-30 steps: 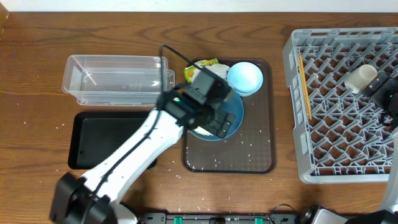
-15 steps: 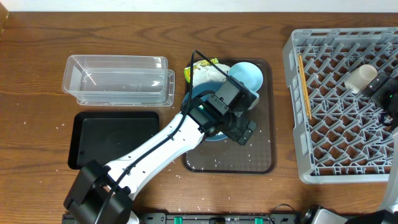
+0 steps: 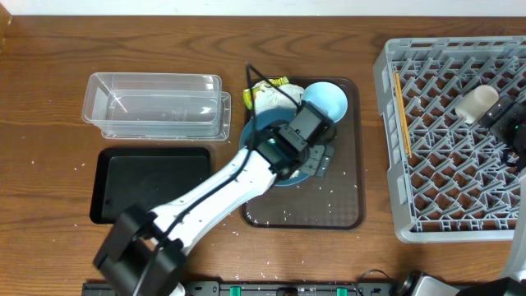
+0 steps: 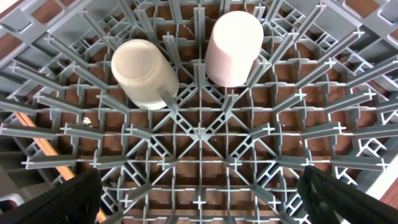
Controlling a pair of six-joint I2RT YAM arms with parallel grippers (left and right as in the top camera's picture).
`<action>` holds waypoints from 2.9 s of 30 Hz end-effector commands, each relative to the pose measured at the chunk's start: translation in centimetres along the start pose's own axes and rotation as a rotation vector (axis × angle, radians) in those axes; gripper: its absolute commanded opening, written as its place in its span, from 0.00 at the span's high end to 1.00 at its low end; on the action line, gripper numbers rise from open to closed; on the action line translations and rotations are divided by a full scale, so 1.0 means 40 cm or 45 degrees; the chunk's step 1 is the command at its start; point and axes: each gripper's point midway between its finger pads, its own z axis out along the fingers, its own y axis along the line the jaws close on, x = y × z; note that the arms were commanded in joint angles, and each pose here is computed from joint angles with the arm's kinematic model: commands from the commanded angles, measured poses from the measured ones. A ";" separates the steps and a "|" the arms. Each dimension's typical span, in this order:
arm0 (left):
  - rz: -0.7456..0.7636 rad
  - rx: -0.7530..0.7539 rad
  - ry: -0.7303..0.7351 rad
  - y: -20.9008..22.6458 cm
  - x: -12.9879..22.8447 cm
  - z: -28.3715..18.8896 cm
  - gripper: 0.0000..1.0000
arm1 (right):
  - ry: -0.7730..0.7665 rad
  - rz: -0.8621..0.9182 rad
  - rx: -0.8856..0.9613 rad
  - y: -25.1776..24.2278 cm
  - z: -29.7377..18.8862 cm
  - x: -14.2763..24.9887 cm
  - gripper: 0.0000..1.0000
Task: Sort waste into correct bins and load items into the dishwasher rack
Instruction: 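Lower the left gripper and pinch the blue plate's right rim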
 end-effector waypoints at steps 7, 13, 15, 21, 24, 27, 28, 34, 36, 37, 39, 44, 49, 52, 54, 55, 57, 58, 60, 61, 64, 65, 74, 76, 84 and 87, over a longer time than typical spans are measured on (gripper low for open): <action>0.048 -0.207 -0.069 0.011 -0.010 0.091 0.11 | -0.007 -0.011 0.014 -0.007 -0.002 -0.004 0.01; 0.049 -0.212 -0.054 0.010 0.001 0.144 0.14 | -0.007 -0.011 0.014 -0.007 -0.002 -0.004 0.01; 0.041 -0.212 -0.051 0.007 0.005 0.156 0.18 | -0.007 -0.011 0.014 -0.007 -0.002 -0.004 0.01; 0.049 -0.205 -0.041 -0.010 0.018 0.161 0.32 | -0.008 -0.011 0.014 -0.007 -0.002 -0.004 0.01; 0.055 -0.213 -0.022 -0.010 0.031 0.175 0.33 | -0.007 -0.010 0.014 -0.007 -0.002 -0.004 0.01; 0.043 -0.229 0.005 -0.003 0.049 0.198 0.36 | -0.007 -0.011 0.014 -0.007 -0.002 -0.004 0.01; 0.032 -0.234 0.015 -0.001 0.055 0.205 0.36 | -0.008 -0.011 0.014 -0.007 -0.002 -0.004 0.01; 0.029 -0.239 0.024 0.001 0.061 0.215 0.53 | -0.008 -0.011 0.014 -0.007 -0.002 -0.004 0.01; 0.031 -0.238 0.023 0.000 0.061 0.215 0.56 | -0.007 -0.011 0.014 -0.007 -0.002 -0.004 0.01; 0.030 -0.238 0.023 0.000 0.061 0.215 0.56 | -0.008 -0.011 0.014 -0.007 -0.002 -0.004 0.01; 0.033 -0.236 0.022 -0.002 0.061 0.215 0.62 | -0.008 -0.010 0.014 -0.007 -0.002 -0.004 0.01; 0.035 -0.234 0.022 -0.005 0.062 0.214 0.67 | -0.008 -0.011 0.014 -0.007 -0.002 -0.004 0.01; 0.050 -0.217 0.006 -0.027 0.055 0.208 0.75 | -0.007 -0.010 0.014 -0.007 -0.002 -0.004 0.01; 0.065 -0.200 -0.006 -0.048 0.050 0.192 0.78 | -0.008 -0.010 0.014 -0.007 -0.002 -0.004 0.01; 0.074 -0.189 -0.015 -0.061 0.048 0.179 0.81 | -0.008 -0.011 0.014 -0.007 -0.002 -0.004 0.01; 0.078 -0.185 -0.018 -0.066 0.047 0.174 0.81 | -0.007 -0.011 0.014 -0.007 -0.002 -0.004 0.01; 0.083 -0.177 -0.027 -0.074 0.044 0.159 0.81 | -0.008 -0.011 0.014 -0.007 -0.002 -0.004 0.01; 0.084 -0.175 -0.031 -0.075 0.041 0.151 0.81 | -0.007 -0.010 0.014 -0.007 -0.002 -0.004 0.01; 0.082 -0.185 -0.043 -0.071 0.035 0.134 0.86 | -0.008 -0.011 0.014 -0.007 -0.002 -0.004 0.01; 0.081 -0.197 -0.047 -0.067 0.033 0.126 0.88 | -0.007 -0.011 0.014 -0.007 -0.002 -0.004 0.01; 0.078 -0.207 -0.062 -0.061 0.024 0.094 0.91 | -0.008 -0.011 0.014 -0.007 -0.002 -0.004 0.01; 0.076 -0.204 -0.067 -0.061 0.021 0.082 0.91 | -0.008 -0.010 0.014 -0.007 -0.002 -0.004 0.01; 0.071 -0.190 -0.091 -0.062 0.009 0.034 0.94 | -0.007 -0.011 0.014 -0.007 -0.002 -0.004 0.01; 0.072 -0.193 -0.085 -0.060 0.013 0.035 0.76 | -0.008 -0.011 0.014 -0.007 -0.002 -0.004 0.01; 0.076 -0.186 -0.056 -0.059 0.034 0.063 0.46 | -0.008 -0.011 0.014 -0.007 -0.002 -0.004 0.01; 0.076 -0.184 -0.060 -0.062 0.033 0.080 0.44 | -0.008 -0.011 0.014 -0.007 -0.002 -0.004 0.01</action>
